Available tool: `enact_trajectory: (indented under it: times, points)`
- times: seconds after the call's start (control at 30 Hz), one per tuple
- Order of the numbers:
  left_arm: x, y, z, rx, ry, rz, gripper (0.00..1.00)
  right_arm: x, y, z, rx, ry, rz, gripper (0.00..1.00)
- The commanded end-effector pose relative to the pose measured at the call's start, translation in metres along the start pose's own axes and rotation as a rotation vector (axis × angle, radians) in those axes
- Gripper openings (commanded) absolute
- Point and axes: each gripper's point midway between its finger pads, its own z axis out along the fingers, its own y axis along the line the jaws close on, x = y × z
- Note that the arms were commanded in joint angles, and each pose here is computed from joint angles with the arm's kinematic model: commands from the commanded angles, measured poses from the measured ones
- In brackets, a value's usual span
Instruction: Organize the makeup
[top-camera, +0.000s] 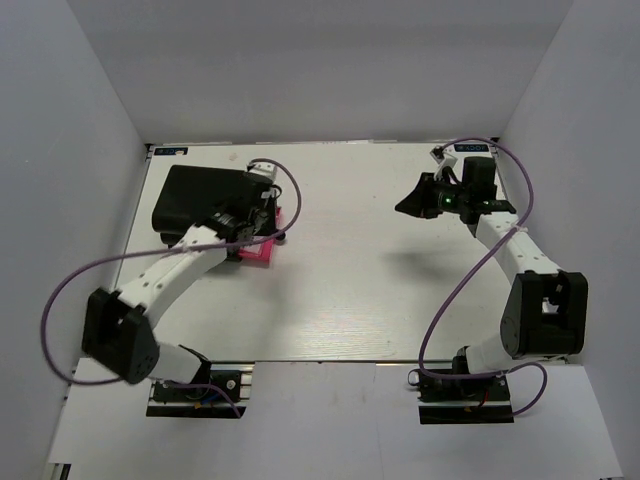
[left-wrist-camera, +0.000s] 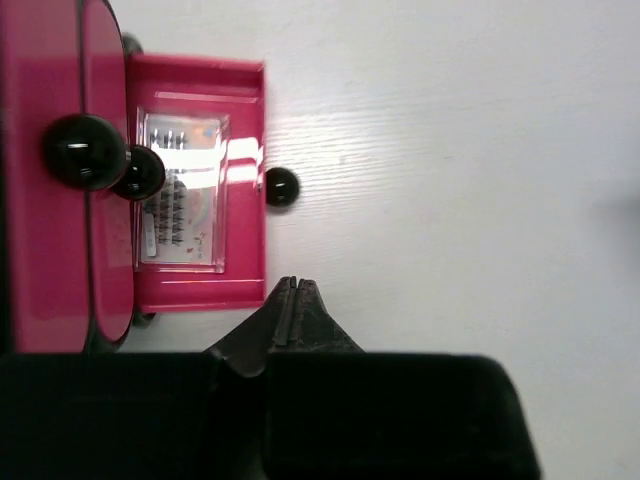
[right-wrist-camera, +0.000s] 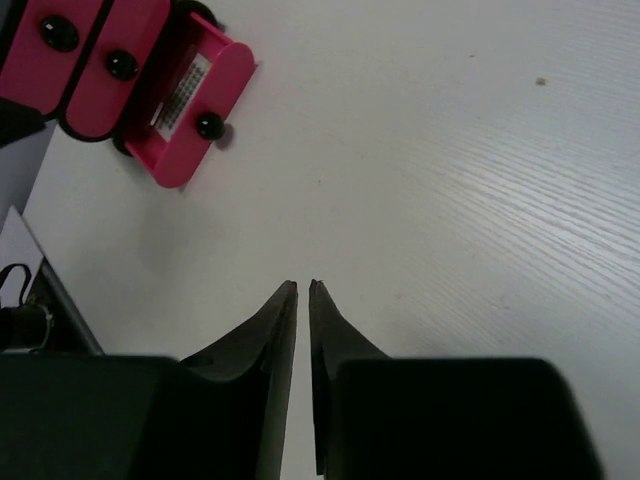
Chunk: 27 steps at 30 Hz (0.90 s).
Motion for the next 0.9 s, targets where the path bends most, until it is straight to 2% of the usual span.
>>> enact_trajectory:
  times: [0.0,0.1,0.17,0.2,0.27,0.33,0.37,0.4,0.43,0.47,0.5,0.53,0.57,0.6,0.67,0.7,0.8,0.87]
  points:
    - [-0.03,-0.018,-0.057,0.187,-0.137,0.004,0.0,0.009,0.031,0.014,-0.172,0.033,-0.122,0.13]
    - [-0.042,0.0,-0.091,0.145,-0.227,0.003,0.0,0.015,0.036,0.031,-0.152,0.07,-0.144,0.03]
    - [-0.033,0.001,-0.103,0.178,-0.231,0.029,0.0,0.02,0.05,0.048,-0.167,0.106,-0.169,0.02]
    - [-0.026,-0.01,-0.107,0.246,-0.211,0.046,0.0,0.018,0.047,0.053,-0.135,0.108,-0.171,0.02]
    - [-0.009,-0.007,-0.106,0.249,-0.167,0.041,0.0,0.017,0.06,0.072,-0.131,0.124,-0.183,0.02]
    - [-0.007,0.02,-0.111,0.114,-0.186,-0.018,0.0,0.02,0.051,0.094,-0.056,0.145,-0.156,0.0]
    - [-0.009,0.035,-0.115,0.033,-0.209,-0.05,0.0,0.009,0.062,0.104,-0.051,0.131,-0.149,0.0]
    - [-0.019,0.072,-0.127,-0.16,-0.29,-0.139,0.0,0.008,0.058,0.113,-0.017,0.131,-0.137,0.0]
    - [-0.012,0.097,-0.136,-0.293,-0.291,-0.174,0.0,0.019,0.049,0.128,0.006,0.167,-0.108,0.0]
    - [-0.02,0.132,-0.16,-0.472,-0.393,-0.26,0.08,0.016,0.062,0.142,0.009,0.161,-0.121,0.0]
    - [-0.015,0.134,-0.165,-0.469,-0.4,-0.284,0.23,0.019,0.063,0.151,0.024,0.171,-0.116,0.0]
    - [-0.011,0.159,-0.179,-0.608,-0.459,-0.307,0.53,0.042,0.067,0.17,0.03,0.228,-0.112,0.0]
    - [-0.01,0.168,-0.188,-0.645,-0.499,-0.327,0.61,0.048,0.069,0.178,0.036,0.244,-0.112,0.0]
    - [-0.01,0.176,-0.202,-0.657,-0.545,-0.329,0.68,0.04,0.071,0.188,0.052,0.228,-0.111,0.0]
    - [-0.014,0.18,-0.209,-0.668,-0.597,-0.361,0.83,0.064,0.075,0.21,0.061,0.285,-0.105,0.0]
    - [-0.015,0.18,-0.209,-0.67,-0.599,-0.35,0.86,0.055,0.083,0.218,0.055,0.268,-0.11,0.0]
    - [-0.01,0.183,-0.202,-0.718,-0.569,-0.322,0.92,0.067,0.084,0.241,0.072,0.286,-0.122,0.0]
    - [-0.009,0.183,-0.195,-0.743,-0.558,-0.307,0.94,0.064,0.087,0.253,0.067,0.274,-0.13,0.0]
